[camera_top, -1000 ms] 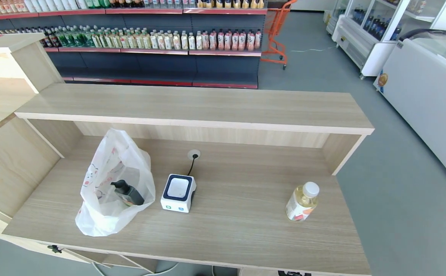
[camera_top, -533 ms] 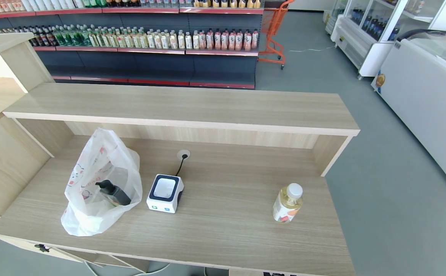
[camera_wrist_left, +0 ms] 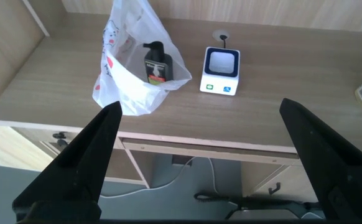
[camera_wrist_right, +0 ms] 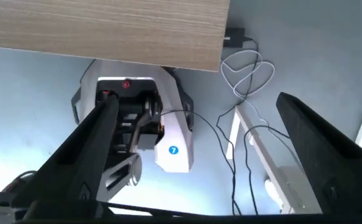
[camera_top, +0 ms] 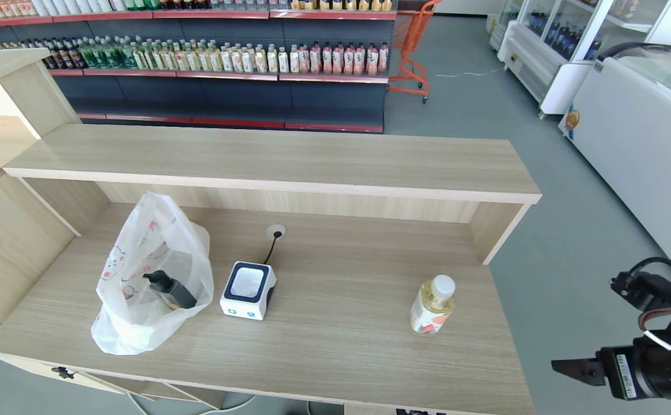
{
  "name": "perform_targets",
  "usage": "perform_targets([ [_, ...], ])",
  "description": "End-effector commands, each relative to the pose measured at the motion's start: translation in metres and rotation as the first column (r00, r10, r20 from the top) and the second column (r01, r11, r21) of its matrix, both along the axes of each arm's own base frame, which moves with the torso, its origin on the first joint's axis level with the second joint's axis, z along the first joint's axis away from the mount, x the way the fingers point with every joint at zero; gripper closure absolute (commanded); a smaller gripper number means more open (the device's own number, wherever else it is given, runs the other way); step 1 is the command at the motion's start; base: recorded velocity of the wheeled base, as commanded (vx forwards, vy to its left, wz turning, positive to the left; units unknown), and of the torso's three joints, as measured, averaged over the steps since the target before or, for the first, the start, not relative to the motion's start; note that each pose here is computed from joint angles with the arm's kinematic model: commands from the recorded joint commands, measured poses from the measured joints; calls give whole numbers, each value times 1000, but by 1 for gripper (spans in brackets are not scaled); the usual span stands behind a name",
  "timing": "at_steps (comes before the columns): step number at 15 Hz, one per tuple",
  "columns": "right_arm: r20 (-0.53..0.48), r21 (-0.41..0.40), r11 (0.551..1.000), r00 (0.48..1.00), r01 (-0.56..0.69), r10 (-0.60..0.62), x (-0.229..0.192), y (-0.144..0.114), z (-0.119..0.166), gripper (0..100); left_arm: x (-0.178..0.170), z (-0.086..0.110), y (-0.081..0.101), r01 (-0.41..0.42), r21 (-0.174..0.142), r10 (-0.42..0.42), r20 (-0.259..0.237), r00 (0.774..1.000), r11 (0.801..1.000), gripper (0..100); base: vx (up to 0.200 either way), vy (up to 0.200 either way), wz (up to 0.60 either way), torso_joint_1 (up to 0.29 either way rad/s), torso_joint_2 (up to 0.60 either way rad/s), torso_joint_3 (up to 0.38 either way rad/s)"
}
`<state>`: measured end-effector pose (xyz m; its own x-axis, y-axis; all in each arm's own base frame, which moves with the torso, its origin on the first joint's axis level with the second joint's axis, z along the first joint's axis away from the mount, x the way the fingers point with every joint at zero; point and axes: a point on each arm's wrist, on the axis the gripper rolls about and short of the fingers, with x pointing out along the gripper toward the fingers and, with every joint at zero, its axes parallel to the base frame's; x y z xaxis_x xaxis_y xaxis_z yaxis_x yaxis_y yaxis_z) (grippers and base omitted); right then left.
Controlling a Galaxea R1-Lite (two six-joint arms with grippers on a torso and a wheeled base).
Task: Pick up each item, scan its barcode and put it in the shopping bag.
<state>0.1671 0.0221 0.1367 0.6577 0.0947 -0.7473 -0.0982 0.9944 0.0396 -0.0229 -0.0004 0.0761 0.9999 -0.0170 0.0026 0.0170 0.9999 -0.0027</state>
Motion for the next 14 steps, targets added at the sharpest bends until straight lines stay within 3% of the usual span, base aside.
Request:
perform_targets([
  [1,-88,1,995,991,-104,103,32,24,-45,0,0,0,0,0,0,0,1,1000,1000,0,0,0,0,0,0,0],
  [7,14,28,979,979,-203,203,66,54,-82,0,0,0,0,0,0,0,1,1000,1000,0,0,0,0,0,0,0],
  [14,211,45,966,947,-256,241,92,78,-112,0,0,0,0,0,0,0,1,1000,1000,0,0,0,0,0,0,0],
])
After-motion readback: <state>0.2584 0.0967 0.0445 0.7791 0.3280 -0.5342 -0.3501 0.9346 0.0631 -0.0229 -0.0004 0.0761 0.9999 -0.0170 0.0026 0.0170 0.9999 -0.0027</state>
